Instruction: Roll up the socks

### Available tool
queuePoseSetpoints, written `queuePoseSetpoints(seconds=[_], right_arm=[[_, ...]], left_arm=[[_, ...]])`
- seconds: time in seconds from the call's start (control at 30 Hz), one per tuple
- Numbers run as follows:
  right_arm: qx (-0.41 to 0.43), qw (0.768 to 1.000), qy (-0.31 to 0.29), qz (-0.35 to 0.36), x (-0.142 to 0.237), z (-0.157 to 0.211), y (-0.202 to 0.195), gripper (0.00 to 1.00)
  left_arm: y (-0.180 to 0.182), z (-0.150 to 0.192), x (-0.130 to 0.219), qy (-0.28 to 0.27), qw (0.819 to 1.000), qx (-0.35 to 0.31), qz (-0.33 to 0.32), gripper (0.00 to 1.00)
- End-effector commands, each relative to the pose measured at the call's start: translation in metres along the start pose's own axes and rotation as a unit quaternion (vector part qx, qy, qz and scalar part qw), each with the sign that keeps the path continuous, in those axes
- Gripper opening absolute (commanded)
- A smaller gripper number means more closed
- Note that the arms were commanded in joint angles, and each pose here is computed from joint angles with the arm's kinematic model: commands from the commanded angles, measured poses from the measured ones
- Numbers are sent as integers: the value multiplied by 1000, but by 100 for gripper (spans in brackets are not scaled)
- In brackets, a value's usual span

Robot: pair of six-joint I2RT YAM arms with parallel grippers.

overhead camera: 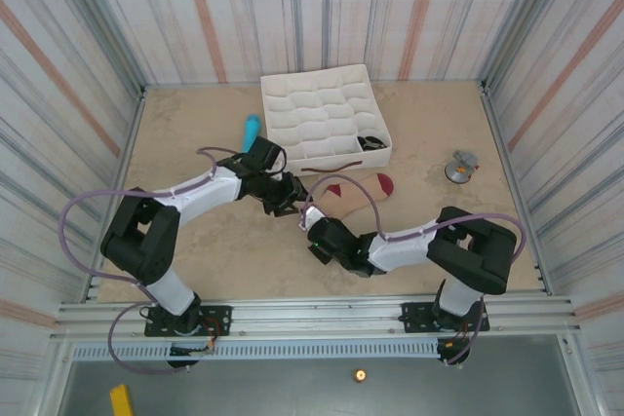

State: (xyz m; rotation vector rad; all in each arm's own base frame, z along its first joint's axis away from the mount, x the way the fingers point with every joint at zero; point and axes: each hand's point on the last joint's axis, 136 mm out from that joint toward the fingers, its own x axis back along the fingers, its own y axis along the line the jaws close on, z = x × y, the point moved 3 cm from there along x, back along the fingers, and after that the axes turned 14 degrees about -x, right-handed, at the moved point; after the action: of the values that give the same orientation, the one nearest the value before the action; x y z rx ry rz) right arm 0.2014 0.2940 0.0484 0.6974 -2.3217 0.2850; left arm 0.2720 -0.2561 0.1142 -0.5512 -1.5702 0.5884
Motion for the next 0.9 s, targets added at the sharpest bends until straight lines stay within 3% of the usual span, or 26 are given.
queuePoseSetpoints(seconds=[0.0, 0.33, 0.53, 0.67, 0.77, 0.87], right_arm=[[-55, 995, 69, -44, 3, 31, -7, 0], [-224, 958, 97, -154, 10, 19, -30, 0], [-325, 922, 88, -193, 18, 16, -56, 0], [-392, 886, 88, -231, 19, 15, -69, 0], [-408, 870, 105, -256, 16, 16, -67, 0], [-406, 872, 107, -251, 14, 16, -67, 0]], left_arm=[[2, -1, 9, -19, 1000, -2, -6, 55], [2, 0, 4, -18, 1000, -5, 1, 54], [0, 2, 0, -18, 1000, -14, 2, 53], [-2, 4, -6, -11, 1000, -16, 5, 52], [-10, 5, -11, -6, 999, -34, 8, 51], [-15, 4, -18, 0, 998, -63, -5, 50]])
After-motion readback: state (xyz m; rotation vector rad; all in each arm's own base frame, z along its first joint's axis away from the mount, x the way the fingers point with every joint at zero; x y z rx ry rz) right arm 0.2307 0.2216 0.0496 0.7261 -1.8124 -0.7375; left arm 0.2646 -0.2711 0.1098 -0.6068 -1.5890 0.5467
